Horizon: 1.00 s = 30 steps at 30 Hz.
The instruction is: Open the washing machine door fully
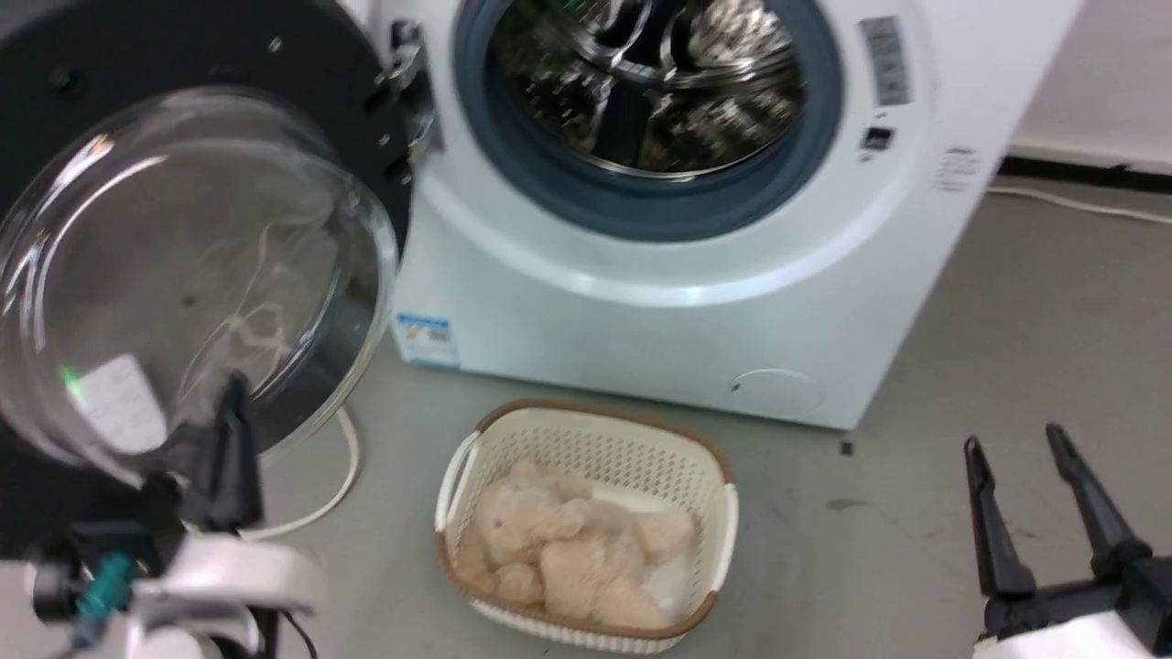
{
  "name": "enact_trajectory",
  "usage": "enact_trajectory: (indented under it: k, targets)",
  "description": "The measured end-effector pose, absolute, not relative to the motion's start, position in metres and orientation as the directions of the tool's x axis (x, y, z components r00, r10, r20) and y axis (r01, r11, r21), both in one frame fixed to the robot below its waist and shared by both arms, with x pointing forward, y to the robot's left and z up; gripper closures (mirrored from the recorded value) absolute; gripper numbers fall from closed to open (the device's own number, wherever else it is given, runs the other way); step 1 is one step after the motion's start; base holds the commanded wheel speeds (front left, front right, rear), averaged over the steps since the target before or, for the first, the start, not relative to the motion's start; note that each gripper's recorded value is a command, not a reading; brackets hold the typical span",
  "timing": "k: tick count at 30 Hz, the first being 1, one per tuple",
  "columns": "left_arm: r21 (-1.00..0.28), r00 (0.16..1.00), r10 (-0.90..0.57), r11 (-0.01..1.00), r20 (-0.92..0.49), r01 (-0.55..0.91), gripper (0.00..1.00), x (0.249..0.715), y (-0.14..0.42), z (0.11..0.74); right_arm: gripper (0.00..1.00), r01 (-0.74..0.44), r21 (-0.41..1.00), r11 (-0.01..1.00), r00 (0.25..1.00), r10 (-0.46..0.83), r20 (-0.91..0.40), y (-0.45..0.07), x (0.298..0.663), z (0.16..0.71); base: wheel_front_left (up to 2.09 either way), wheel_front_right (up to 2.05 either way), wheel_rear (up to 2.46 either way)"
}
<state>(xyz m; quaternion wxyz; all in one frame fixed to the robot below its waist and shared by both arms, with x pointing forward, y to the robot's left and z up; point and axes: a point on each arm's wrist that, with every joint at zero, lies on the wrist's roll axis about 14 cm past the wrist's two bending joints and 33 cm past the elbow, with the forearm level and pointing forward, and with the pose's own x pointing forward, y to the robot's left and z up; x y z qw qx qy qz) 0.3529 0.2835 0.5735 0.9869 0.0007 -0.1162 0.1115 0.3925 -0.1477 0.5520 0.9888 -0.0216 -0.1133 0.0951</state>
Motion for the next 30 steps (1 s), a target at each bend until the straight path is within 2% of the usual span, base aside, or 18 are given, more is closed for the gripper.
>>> enact_trajectory:
  k: [6, 8, 13, 25, 26, 30]
  targets:
    - [-0.052, 0.966, 0.129, 0.991, 0.223, -0.120, 1.00, 0.346, 0.240, 0.567, 0.00, -0.123, -0.065, 0.990, 0.966, 0.135, 0.222, -0.167, 0.368, 0.554, 0.00, 0.00, 0.00]
    - [-0.060, 0.974, 0.095, 0.995, 0.205, -0.084, 0.00, 0.342, 0.224, 0.560, 0.00, -0.113, -0.065, 0.991, 0.968, 0.124, 0.217, -0.170, 0.360, 0.552, 0.00, 0.00, 0.00]
    - [0.003, 0.997, 0.027, 1.000, 0.072, -0.027, 0.00, 0.323, 0.176, 0.510, 0.00, -0.097, -0.053, 0.994, 0.970, 0.107, 0.220, -0.173, 0.344, 0.553, 0.00, 0.00, 0.00]
    - [0.009, 0.996, 0.032, 0.999, 0.085, -0.033, 0.00, 0.320, 0.168, 0.513, 0.00, -0.123, -0.044, 0.991, 0.975, 0.129, 0.182, -0.165, 0.338, 0.540, 0.00, 0.00, 0.00]
    - [0.008, 0.996, 0.032, 0.999, 0.086, -0.033, 1.00, 0.320, 0.168, 0.513, 1.00, -0.124, -0.044, 0.991, 0.975, 0.130, 0.182, -0.165, 0.338, 0.540, 0.00, 0.00, 0.00]
    - [0.008, 0.996, 0.030, 0.999, 0.083, -0.031, 1.00, 0.321, 0.168, 0.512, 1.00, -0.122, -0.044, 0.992, 0.975, 0.128, 0.181, -0.165, 0.338, 0.540, 0.00, 0.00, 0.00]
